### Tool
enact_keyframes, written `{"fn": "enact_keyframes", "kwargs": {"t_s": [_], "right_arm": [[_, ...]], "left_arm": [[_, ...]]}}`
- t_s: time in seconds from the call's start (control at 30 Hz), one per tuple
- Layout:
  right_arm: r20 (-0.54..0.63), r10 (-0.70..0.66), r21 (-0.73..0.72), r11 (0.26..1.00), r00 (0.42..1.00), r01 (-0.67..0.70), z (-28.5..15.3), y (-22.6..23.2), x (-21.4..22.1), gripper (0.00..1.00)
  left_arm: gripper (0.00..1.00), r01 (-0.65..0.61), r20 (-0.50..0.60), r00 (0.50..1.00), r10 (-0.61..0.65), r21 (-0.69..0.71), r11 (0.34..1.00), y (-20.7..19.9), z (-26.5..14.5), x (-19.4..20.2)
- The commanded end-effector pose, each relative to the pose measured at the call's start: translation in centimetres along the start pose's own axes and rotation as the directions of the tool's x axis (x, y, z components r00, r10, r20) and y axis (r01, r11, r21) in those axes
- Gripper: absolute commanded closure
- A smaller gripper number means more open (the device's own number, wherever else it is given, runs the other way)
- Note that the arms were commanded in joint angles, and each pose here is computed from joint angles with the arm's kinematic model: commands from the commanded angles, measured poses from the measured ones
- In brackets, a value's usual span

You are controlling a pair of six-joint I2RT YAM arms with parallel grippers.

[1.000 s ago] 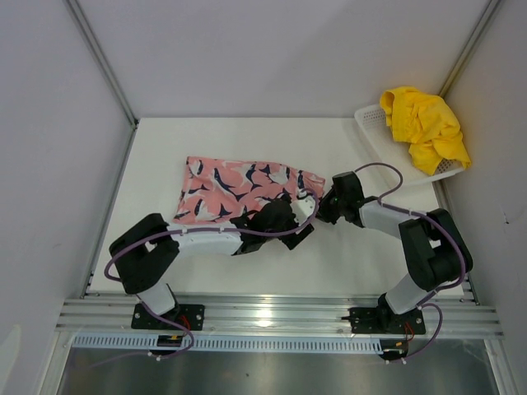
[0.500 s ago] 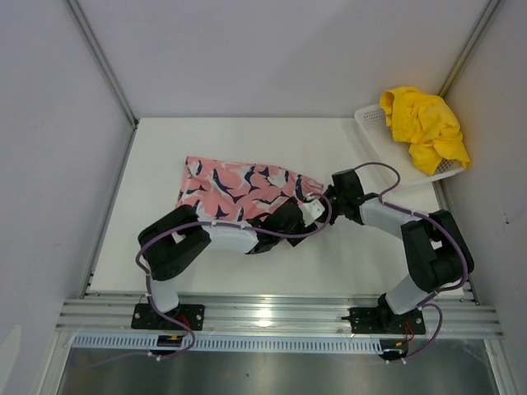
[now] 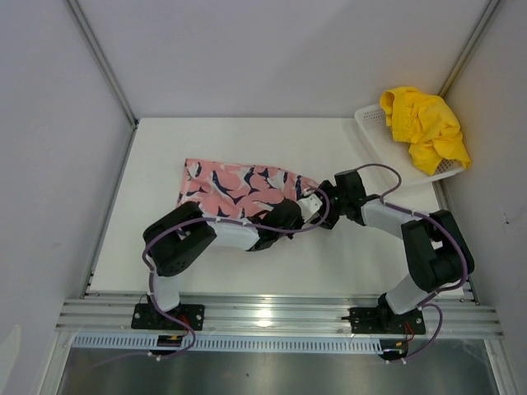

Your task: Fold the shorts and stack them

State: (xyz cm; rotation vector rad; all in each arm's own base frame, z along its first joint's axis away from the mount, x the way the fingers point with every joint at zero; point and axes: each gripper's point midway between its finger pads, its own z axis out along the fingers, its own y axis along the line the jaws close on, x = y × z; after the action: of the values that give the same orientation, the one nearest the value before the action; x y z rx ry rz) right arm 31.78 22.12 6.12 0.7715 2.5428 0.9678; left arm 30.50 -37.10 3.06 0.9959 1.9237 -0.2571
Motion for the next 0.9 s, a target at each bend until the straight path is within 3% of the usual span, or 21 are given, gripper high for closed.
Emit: {"fn": "enact_keyframes", "kwargs": {"t_s": [0.0,0.4,0.47,0.57,0.6,0.63,0.67,0.7,0.73,0.87], "right_arm": [[0.002,0.009,-0.042,0.999,1.000,-0.009,0.3,0.4,-0.4,0.29],[0.045,0.067,-0.115,0.992,0.997,-0.061,3.3,-1.0,-2.5,0.34],[0.045,0.073,-0.128,0.990,0.996,-0.067,3.7,-1.0,-2.7,0.41],[0.041,0.074,-0.147,0.987,0.996,-0.067,3.8,-0.6,-2.8,0.63],[0.043,0.070,-0.143,0.988,0.997,-0.063,3.7,-0.7,-2.8,0.81],[0.042,0.052,-0.128,0.991,0.998,-0.046,3.5,-0.9,-2.8,0.91],[0.049,0.030,-0.127,0.992,0.998,-0.024,3.3,-0.3,-3.3,0.97],[0.062,0.013,-0.103,0.995,0.998,-0.007,3.1,-0.5,-3.7,1.00],[0.048,-0.025,-0.050,0.998,0.999,0.028,2.9,-1.5,-3.5,1.00],[0.056,-0.133,0.014,0.991,0.990,0.133,0.8,-2.0,-4.7,1.00]], "left_arm": [[1.00,0.072,0.102,0.992,-0.073,0.014,0.997,0.8,-1.1,-3.3],[1.00,0.101,0.136,0.985,-0.110,0.077,0.992,0.2,-2.9,-3.5],[1.00,0.109,0.137,0.983,-0.120,0.090,0.990,0.0,-3.1,-3.5],[0.99,0.108,0.133,0.983,-0.124,0.122,0.987,-0.6,-3.2,-3.4],[0.94,0.105,0.129,0.984,-0.123,0.142,0.984,-1.0,-3.3,-3.0],[0.80,0.108,0.146,0.980,-0.133,0.165,0.980,-1.3,-3.5,-3.5],[0.74,0.106,0.156,0.978,-0.139,0.202,0.974,-1.8,-3.9,-3.6],[0.67,0.125,0.157,0.974,-0.166,0.243,0.962,-2.4,-4.4,-3.4],[0.53,0.140,0.180,0.964,-0.193,0.272,0.952,-2.6,-4.8,-3.7],[0.34,0.245,0.214,0.915,-0.341,0.376,0.894,-0.6,-6.8,-5.4]]}}
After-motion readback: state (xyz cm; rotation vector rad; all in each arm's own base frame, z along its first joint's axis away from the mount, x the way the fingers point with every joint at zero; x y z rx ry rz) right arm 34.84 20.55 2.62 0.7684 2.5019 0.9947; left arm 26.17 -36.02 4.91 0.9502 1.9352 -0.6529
